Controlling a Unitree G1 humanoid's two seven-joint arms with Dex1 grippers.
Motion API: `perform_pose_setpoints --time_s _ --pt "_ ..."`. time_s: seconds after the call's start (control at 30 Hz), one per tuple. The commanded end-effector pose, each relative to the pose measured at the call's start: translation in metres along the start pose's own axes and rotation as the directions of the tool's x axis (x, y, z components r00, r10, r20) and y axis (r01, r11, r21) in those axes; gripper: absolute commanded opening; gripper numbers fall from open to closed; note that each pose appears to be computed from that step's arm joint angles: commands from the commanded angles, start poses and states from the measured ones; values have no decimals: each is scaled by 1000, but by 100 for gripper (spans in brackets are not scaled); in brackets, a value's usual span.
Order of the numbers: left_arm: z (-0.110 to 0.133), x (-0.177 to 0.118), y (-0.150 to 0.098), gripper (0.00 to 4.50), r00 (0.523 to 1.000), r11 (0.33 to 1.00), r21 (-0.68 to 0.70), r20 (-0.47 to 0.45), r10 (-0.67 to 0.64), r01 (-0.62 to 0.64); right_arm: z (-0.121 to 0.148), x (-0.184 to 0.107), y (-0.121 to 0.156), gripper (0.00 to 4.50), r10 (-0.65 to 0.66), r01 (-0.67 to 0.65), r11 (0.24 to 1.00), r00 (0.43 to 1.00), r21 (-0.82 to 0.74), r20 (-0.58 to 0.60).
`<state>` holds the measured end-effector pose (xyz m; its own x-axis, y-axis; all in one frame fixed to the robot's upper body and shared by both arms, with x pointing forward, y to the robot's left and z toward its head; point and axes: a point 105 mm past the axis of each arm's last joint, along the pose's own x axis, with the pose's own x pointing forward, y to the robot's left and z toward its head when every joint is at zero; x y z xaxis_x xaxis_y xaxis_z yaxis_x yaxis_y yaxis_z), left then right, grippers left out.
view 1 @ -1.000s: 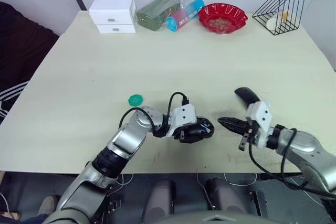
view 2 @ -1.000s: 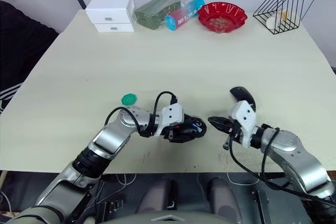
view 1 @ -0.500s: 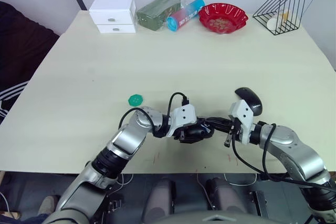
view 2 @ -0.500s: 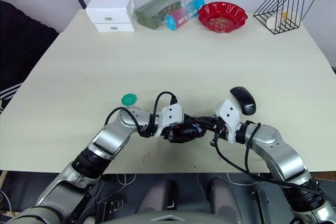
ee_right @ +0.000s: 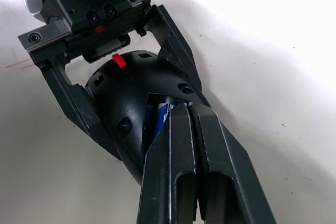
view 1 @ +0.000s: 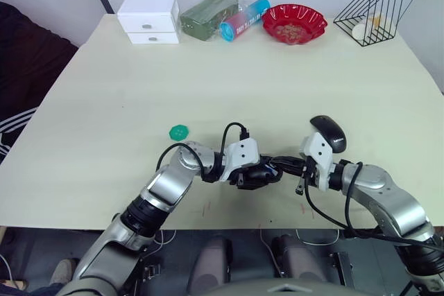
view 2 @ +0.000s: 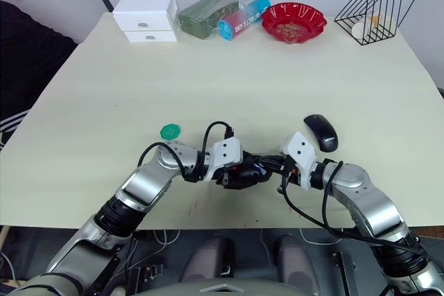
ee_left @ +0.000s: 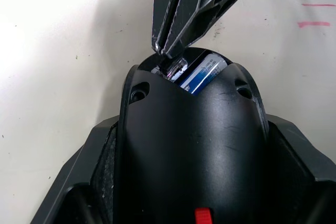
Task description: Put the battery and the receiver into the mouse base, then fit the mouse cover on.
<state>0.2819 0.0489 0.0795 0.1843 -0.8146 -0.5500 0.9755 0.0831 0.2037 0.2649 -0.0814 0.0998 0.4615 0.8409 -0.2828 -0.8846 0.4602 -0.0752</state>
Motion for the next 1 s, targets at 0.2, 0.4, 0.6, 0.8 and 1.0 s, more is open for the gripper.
perform_pose_setpoints --time_s 0.2,0.4,0.6,0.8,1.0 --pt "-16 0 -7 302 998 999 -44 -52 -19 17 -3 7 2 4 11 -11 1000 1000 -8 -26" --pt "-16 -1 -8 302 998 999 -48 -54 -17 14 -22 4 -1 4 -8 12 1000 992 29 -128" --pt "-17 -1 -7 302 998 999 -50 -56 -13 10 -42 -1 0 4 4 19 996 969 92 -246" --pt "-16 -1 -6 302 998 999 -50 -54 -10 7 -54 -1 -2 4 -14 49 993 951 108 -308" --pt "-15 -1 -5 302 999 999 -52 -53 -6 3 -63 -2 -1 4 -23 64 993 931 101 -364"
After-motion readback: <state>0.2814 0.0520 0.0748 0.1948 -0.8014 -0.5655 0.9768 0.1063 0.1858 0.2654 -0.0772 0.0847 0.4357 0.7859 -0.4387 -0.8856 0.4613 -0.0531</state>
